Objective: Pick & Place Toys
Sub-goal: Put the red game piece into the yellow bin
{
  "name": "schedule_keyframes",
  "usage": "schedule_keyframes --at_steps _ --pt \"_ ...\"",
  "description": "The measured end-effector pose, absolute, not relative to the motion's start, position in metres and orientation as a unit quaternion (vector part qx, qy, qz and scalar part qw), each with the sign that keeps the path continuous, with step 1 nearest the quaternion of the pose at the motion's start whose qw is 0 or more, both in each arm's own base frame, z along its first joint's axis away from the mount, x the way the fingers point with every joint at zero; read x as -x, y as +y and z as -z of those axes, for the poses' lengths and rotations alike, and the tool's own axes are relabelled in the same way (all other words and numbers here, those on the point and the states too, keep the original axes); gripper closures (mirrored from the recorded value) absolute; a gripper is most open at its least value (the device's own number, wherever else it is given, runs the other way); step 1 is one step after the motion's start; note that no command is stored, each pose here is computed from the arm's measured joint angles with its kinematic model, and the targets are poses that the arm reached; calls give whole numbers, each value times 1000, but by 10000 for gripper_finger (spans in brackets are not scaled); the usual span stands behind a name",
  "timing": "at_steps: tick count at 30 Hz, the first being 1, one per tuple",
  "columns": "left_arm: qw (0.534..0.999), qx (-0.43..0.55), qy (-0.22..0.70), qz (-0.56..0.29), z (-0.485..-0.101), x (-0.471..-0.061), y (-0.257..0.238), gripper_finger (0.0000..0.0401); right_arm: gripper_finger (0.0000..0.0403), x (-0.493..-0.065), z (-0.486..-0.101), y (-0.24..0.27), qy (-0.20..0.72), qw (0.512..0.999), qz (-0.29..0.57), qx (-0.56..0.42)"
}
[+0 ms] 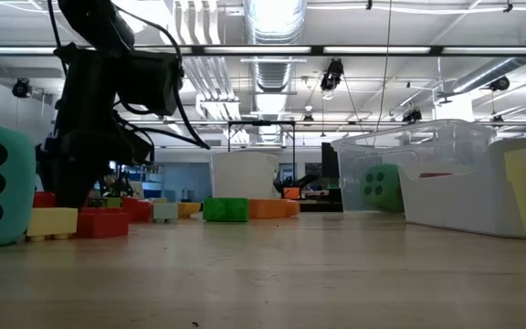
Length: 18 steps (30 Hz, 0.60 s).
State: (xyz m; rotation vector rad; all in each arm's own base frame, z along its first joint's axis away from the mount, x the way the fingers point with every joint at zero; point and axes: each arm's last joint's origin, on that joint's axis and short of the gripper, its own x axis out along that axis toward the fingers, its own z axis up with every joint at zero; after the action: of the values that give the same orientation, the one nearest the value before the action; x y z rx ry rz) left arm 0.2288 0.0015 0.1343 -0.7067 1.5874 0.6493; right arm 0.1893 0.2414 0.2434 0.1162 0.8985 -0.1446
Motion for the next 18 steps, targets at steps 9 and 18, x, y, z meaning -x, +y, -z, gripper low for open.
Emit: schedule_keyframes --at_steps 9,18 --pt "609 311 675 -276 -136 -233 1 267 165 -190 -243 242 431 898 70 -58" --pt "652 317 648 -234 -162 -253 -11 267 165 -194 -247 243 392 916 76 -52"
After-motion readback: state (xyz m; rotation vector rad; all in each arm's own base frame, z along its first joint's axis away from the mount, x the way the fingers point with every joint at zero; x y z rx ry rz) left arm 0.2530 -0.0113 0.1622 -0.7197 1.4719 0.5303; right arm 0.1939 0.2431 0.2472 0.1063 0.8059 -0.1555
